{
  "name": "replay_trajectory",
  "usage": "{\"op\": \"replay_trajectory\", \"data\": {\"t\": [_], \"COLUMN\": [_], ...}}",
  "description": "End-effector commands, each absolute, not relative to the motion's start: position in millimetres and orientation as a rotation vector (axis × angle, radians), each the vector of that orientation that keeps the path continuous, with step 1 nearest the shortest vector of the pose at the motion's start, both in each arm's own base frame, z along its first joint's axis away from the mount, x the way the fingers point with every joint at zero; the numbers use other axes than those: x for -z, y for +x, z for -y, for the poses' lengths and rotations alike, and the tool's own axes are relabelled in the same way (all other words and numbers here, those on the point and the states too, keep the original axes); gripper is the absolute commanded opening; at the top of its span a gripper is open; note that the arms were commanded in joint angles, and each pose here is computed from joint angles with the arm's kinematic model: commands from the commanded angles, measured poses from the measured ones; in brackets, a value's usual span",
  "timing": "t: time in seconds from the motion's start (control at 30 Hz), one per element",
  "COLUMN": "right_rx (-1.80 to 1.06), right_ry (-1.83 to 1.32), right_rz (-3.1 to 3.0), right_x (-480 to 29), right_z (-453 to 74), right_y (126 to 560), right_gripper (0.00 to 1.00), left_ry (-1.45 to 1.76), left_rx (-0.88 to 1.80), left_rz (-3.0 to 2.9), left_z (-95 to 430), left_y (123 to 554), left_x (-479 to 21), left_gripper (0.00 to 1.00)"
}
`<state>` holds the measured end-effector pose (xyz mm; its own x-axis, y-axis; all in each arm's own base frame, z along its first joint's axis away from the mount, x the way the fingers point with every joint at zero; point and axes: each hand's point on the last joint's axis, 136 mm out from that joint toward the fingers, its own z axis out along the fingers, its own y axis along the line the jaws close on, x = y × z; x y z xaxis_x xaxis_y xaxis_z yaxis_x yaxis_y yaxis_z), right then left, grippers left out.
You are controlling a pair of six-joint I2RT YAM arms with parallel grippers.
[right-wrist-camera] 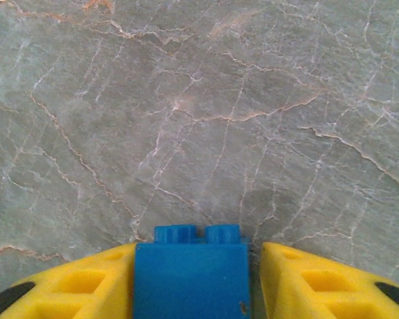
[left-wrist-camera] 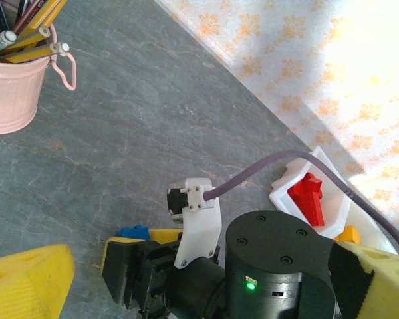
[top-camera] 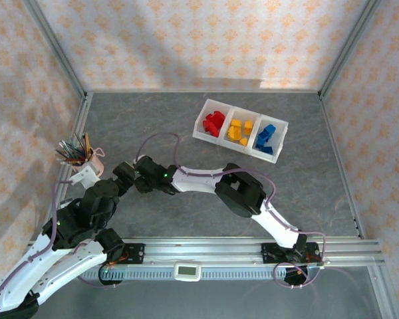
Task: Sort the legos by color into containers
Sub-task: Pick up the lego from the middle-left of the table.
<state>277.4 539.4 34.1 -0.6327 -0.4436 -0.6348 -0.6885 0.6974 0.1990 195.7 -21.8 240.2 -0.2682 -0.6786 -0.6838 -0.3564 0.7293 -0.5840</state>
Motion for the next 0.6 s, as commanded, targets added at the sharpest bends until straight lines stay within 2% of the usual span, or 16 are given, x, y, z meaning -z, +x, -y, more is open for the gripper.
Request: {"op": "replay_trajectory", "data": {"t": [0.0,0.17,0.3,0.57], "right_rx": [-0.523,-0.524,-0.539,-0.563], "right_ry": [-0.887,-0.860,-0.799,-0.514], "right_rz": [-2.352,-2.316,-2.302,-2.332], "right_x": [-36,-61,-87,-129], "right_z": [-534,-528,-516,-432], "right_y": [277,278,282,297], "right_gripper": [0.42,0.32,0.27,0.24], "left_ry": [-0.795,-0.778,-0.746,-0.618], "left_rx": [0.361,0.380,0.399,0.475], "left_rz": [-1.860,-1.861,-1.870,-1.900], "left_z": [18,23,31,64], "left_y": [197,200,204,222], "left_x": [-244,-247,-251,-262], "left_gripper": [0.99,0.99,0.99,0.99]}}
